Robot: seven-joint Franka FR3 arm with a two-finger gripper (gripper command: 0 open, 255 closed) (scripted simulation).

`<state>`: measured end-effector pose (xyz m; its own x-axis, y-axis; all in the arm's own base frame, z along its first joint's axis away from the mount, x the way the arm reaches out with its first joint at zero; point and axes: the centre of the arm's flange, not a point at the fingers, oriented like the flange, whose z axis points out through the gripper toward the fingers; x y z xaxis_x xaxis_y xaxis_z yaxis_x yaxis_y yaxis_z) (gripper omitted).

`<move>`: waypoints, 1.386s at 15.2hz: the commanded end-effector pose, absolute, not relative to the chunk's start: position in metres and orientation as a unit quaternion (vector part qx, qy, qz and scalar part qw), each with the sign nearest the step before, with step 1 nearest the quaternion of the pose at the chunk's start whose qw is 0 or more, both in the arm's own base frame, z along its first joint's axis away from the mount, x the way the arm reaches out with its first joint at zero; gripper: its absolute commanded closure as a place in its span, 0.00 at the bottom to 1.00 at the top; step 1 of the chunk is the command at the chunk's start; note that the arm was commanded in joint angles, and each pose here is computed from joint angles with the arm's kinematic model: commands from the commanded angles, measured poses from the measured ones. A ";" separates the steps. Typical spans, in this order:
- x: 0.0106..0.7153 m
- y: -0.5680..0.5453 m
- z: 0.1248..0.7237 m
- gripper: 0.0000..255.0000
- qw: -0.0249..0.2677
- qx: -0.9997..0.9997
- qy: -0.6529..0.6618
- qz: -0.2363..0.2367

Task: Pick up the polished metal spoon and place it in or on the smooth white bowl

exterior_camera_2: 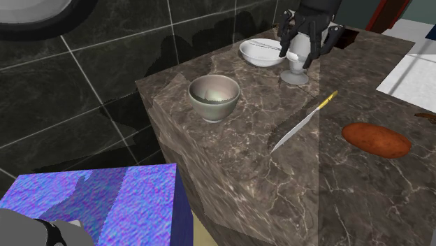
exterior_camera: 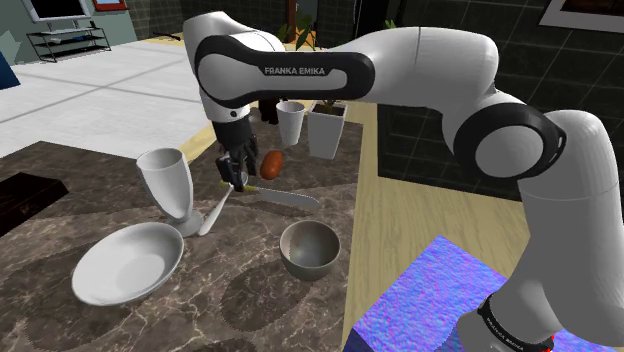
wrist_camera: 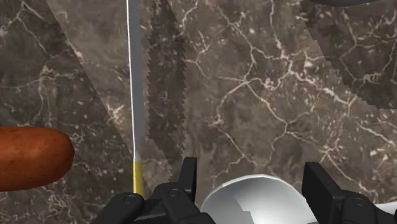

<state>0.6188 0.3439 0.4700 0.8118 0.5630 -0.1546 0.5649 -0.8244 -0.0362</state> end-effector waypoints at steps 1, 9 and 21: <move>0.619 0.344 0.480 1.00 0.006 0.952 0.296 -0.080; 0.584 0.325 0.506 1.00 0.006 0.952 0.296 -0.080; 0.445 0.249 0.513 1.00 0.006 0.952 0.296 -0.080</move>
<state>0.4571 0.2579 0.5130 0.8114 0.5634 -0.1553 0.5653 -0.8241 -0.0358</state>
